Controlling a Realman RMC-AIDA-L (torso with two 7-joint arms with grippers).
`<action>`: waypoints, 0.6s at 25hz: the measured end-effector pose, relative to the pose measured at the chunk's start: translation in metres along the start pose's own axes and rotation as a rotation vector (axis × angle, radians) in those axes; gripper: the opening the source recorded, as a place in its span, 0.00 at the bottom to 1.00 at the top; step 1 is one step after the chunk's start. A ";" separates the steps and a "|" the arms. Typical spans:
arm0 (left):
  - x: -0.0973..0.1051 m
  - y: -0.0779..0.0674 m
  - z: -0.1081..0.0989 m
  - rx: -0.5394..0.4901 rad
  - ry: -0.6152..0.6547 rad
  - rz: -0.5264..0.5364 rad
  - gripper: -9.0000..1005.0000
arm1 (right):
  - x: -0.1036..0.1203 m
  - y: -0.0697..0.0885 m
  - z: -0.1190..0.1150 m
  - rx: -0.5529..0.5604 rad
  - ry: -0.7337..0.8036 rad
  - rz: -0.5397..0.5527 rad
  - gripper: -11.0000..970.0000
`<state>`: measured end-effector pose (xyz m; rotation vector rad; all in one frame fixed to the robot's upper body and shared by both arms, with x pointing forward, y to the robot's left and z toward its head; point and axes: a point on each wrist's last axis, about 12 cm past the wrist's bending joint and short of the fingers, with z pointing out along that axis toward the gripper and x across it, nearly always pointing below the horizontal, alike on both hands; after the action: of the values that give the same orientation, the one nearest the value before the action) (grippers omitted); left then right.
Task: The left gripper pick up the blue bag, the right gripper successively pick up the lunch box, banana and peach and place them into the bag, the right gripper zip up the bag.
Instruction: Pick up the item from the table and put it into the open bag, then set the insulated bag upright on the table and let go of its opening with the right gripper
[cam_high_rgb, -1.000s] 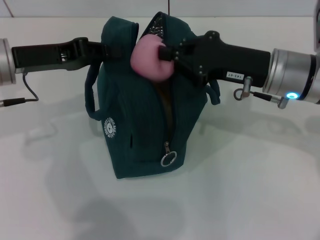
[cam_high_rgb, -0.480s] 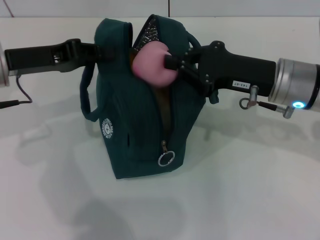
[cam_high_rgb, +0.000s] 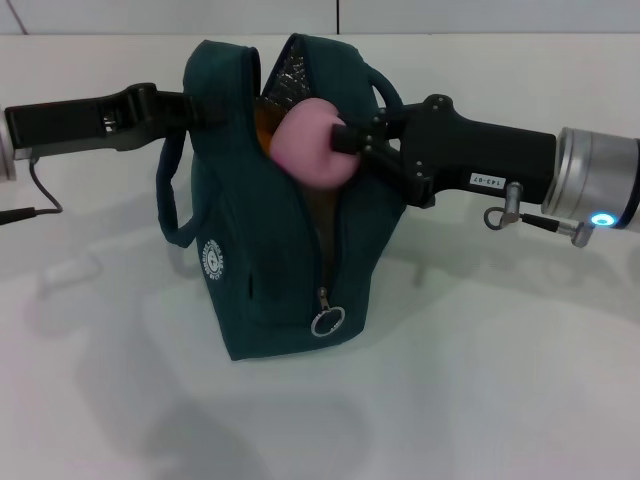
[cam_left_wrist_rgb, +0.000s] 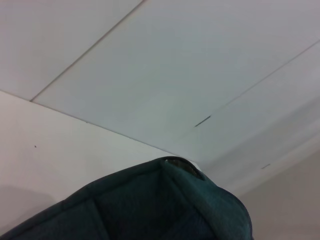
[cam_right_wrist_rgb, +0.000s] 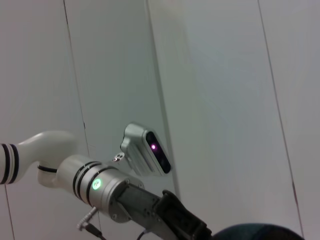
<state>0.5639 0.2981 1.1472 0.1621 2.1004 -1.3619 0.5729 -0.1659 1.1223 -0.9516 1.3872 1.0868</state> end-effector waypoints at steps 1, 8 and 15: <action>0.000 0.000 0.000 0.001 0.000 0.000 0.06 | 0.001 0.000 0.001 0.001 0.005 0.006 0.05; 0.001 0.000 0.001 0.004 0.000 -0.003 0.06 | 0.001 0.000 0.003 -0.003 0.009 0.015 0.22; 0.001 0.000 0.001 0.004 0.002 -0.002 0.06 | 0.000 -0.001 0.000 0.010 -0.007 0.018 0.50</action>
<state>0.5631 0.2971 1.1464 0.1625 2.1000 -1.3677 0.5740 -0.1657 1.1227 -0.9286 1.3974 1.0945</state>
